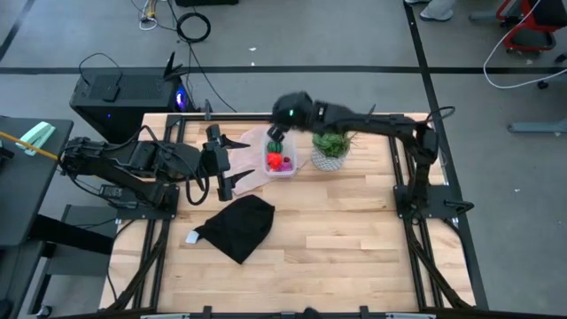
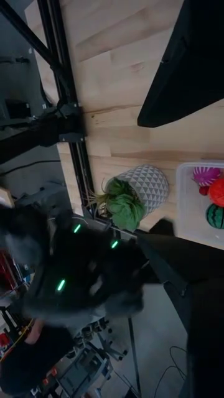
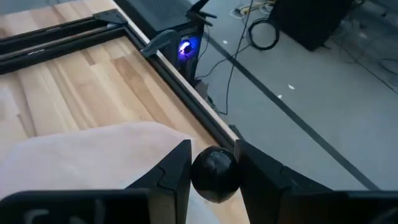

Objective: Pick and placing Produce into tupperware
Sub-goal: Put the plum into the transparent bin

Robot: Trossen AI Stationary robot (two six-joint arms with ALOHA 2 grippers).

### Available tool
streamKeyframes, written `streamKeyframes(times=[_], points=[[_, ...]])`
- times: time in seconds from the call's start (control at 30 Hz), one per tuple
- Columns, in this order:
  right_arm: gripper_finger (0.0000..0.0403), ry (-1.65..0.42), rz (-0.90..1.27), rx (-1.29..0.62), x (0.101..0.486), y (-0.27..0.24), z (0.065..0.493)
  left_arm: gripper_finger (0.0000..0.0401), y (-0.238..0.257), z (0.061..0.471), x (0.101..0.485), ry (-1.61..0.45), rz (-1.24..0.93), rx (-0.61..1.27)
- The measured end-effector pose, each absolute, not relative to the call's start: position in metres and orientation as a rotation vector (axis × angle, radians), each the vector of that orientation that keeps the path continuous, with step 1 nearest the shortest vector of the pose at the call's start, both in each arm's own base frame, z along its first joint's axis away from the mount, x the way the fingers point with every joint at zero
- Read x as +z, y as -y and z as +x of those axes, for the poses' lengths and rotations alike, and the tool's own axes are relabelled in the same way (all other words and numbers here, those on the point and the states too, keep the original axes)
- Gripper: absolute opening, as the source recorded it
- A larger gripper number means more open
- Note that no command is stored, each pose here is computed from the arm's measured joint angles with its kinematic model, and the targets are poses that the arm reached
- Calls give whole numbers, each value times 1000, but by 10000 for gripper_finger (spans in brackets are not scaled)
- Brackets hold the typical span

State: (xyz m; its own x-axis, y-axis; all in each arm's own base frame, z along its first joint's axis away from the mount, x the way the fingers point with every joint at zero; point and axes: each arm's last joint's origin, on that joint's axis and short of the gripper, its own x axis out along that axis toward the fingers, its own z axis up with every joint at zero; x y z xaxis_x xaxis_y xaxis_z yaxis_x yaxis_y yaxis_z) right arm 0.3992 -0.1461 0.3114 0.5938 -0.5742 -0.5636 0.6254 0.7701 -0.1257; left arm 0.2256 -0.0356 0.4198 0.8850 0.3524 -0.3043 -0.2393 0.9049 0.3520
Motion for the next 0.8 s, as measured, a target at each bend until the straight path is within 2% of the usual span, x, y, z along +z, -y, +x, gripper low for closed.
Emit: streamKeyframes(times=[0.23, 0.4, 0.57, 0.8], points=[[120, -584, 91, -604, 371, 181, 380, 302, 36, 226, 420, -372, 312, 313], [120, -590, 118, -528, 390, 191, 367, 302, 36, 226, 420, -372, 312, 313], [120, -604, 159, -416, 381, 190, 374, 302, 36, 226, 420, -372, 312, 313], [120, -758, 251, -225, 320, 183, 415, 302, 36, 226, 420, -373, 312, 313]])
